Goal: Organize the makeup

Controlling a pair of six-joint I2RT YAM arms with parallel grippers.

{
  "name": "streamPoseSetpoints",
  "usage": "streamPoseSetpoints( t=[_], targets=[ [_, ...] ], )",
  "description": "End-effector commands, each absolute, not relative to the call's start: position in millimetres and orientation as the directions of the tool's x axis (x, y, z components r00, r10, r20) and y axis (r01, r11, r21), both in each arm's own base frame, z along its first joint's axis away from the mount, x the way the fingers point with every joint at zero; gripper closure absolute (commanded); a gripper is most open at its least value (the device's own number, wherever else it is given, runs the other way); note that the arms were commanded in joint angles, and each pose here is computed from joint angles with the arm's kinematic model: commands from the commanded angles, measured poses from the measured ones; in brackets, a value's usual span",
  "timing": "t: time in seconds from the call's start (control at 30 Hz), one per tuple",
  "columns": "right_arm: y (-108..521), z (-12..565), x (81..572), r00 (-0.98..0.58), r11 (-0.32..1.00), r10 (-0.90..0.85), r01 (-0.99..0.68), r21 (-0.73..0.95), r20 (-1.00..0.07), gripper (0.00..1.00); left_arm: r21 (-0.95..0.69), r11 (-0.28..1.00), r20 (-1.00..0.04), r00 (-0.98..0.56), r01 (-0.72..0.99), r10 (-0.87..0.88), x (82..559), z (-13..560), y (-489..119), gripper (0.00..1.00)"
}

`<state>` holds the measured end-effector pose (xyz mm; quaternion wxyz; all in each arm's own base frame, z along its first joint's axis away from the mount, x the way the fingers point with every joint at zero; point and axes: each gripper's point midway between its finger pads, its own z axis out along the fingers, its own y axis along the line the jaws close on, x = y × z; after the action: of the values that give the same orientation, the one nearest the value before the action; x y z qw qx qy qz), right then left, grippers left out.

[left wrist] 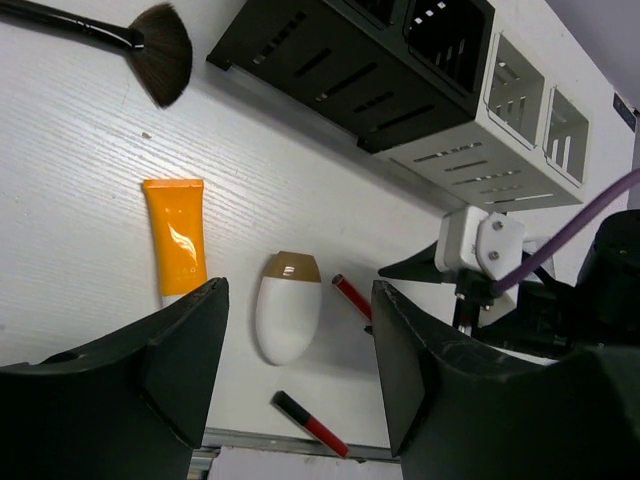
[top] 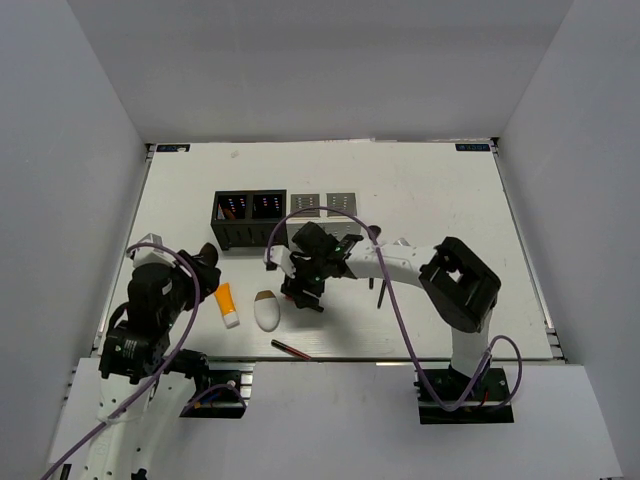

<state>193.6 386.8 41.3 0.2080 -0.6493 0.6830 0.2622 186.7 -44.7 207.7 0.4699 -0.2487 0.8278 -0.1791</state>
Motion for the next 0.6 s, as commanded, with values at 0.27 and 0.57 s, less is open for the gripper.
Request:
streamPoseSetpoints(
  t=[0.27, 0.57],
  targets=[
    [406, 19, 198, -0.110, 0.118, -0.828, -0.993, 0.022, -0.549, 0.42, -0.557, 0.792, -0.646, -0.469, -0.250, -0.602, 172, 199, -50, 0.31],
    [377, -1, 199, -0.133, 0.168, -0.876, -0.985, -0.034, -0.464, 0.75, -0.572, 0.781, -0.627, -0.480, -0.251, -0.613, 168, 196, -53, 0.33]
  ],
)
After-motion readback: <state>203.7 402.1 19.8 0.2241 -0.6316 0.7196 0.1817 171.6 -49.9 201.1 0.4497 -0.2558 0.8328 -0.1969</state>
